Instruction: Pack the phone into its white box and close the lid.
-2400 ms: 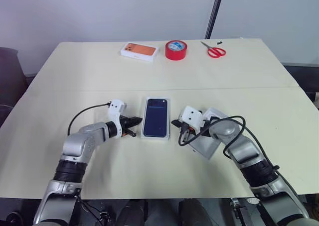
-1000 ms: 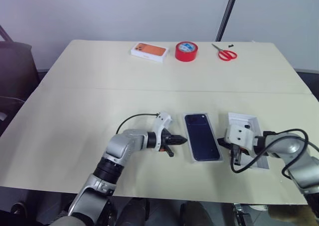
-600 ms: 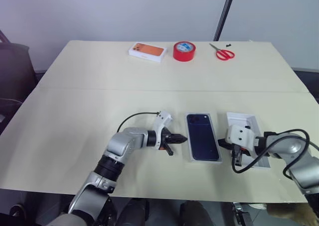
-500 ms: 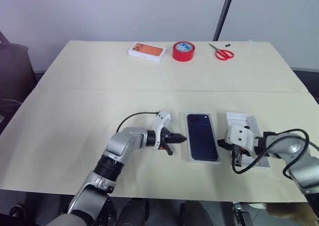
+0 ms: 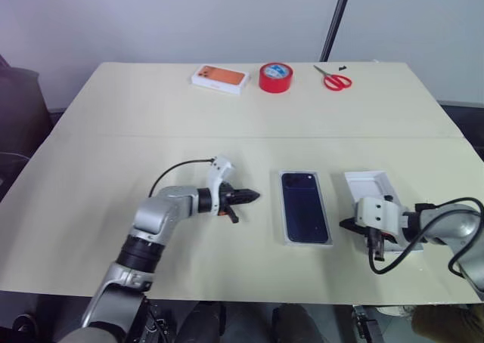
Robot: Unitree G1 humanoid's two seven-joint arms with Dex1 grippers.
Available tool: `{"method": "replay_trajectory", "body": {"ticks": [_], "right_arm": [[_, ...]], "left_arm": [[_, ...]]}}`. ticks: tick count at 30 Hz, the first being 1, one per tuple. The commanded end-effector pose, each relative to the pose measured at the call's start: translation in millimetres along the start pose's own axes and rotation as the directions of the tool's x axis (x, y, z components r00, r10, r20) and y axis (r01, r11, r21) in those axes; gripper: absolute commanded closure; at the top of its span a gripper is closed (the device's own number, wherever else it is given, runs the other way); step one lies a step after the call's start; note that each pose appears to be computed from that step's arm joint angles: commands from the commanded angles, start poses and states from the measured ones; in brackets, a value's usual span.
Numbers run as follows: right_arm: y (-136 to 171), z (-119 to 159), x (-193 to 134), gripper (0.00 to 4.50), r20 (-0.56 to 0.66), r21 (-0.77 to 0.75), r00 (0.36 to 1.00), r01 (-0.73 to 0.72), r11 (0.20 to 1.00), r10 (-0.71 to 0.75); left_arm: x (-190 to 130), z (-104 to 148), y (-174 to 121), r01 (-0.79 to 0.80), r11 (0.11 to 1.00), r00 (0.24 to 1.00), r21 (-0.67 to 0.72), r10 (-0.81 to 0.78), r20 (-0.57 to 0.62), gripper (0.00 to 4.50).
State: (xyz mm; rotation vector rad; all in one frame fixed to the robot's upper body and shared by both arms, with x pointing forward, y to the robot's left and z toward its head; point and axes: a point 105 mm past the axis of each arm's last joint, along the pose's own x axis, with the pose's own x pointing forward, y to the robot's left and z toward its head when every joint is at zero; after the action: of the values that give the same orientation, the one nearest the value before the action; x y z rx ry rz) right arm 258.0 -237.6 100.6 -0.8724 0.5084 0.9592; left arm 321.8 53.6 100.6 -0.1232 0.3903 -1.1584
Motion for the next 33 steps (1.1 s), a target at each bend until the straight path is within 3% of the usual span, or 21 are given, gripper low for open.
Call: {"method": "replay_trajectory", "body": {"ticks": [1, 2, 4, 8, 11, 12, 18, 23, 27, 33], "right_arm": [[-7, 6, -8, 4.49, 0.036, 0.020, 0.998, 0.048, 0.999, -0.049], [-14, 11, -9, 4.50, 0.078, 0.107, 0.993, 0.080, 0.991, -0.089], [-24, 9, -12, 3.94, 0.082, 0.247, 0.987, 0.116, 0.962, -0.140], [-29, 3, -20, 2.07, 0.064, 0.305, 0.978, 0.169, 0.937, -0.197], [-34, 4, -28, 0.41, 0.056, 0.369, 0.966, 0.215, 0.904, -0.253], [-35, 5, -29, 0.06, 0.053, 0.385, 0.962, 0.226, 0.895, -0.266], [-47, -6, -41, 0.06, -0.085, 0.508, 0.901, 0.406, 0.760, -0.425], [-26, 1, -36, 0.06, -0.141, 0.604, 0.910, 0.392, 0.694, -0.391], [-13, 7, -37, 0.06, -0.186, 0.617, 0.936, 0.348, 0.706, -0.300], [2, 4, -35, 0.06, -0.245, 0.692, 0.940, 0.341, 0.637, -0.237]], "left_arm": [[-20, 17, -5, 0.034, 0.998, 0.998, 0.059, -0.037, 0.054, 4.25], [-29, 20, -6, 0.045, 0.997, 0.997, 0.070, -0.049, 0.060, 3.96], [-44, 26, -10, 0.072, 0.992, 0.994, 0.103, -0.080, 0.079, 3.19], [-58, 30, -6, 0.040, 0.970, 0.993, 0.239, -0.064, 0.094, 1.13], [-71, 32, -6, 0.045, 0.960, 0.991, 0.277, -0.078, 0.112, 1.12], [-74, 33, -7, 0.044, 0.956, 0.990, 0.290, -0.081, 0.116, 1.12], [-93, 24, -5, 0.035, 0.905, 0.992, 0.425, -0.083, 0.095, 1.12], [-98, 14, -5, 0.104, 0.900, 0.991, 0.422, -0.130, 0.032, 1.12], [-101, 11, -7, 0.154, 0.871, 0.985, 0.467, -0.170, -0.008, 1.12], [-104, 6, -13, 0.196, 0.852, 0.977, 0.485, -0.214, -0.019, 1.12]]}}
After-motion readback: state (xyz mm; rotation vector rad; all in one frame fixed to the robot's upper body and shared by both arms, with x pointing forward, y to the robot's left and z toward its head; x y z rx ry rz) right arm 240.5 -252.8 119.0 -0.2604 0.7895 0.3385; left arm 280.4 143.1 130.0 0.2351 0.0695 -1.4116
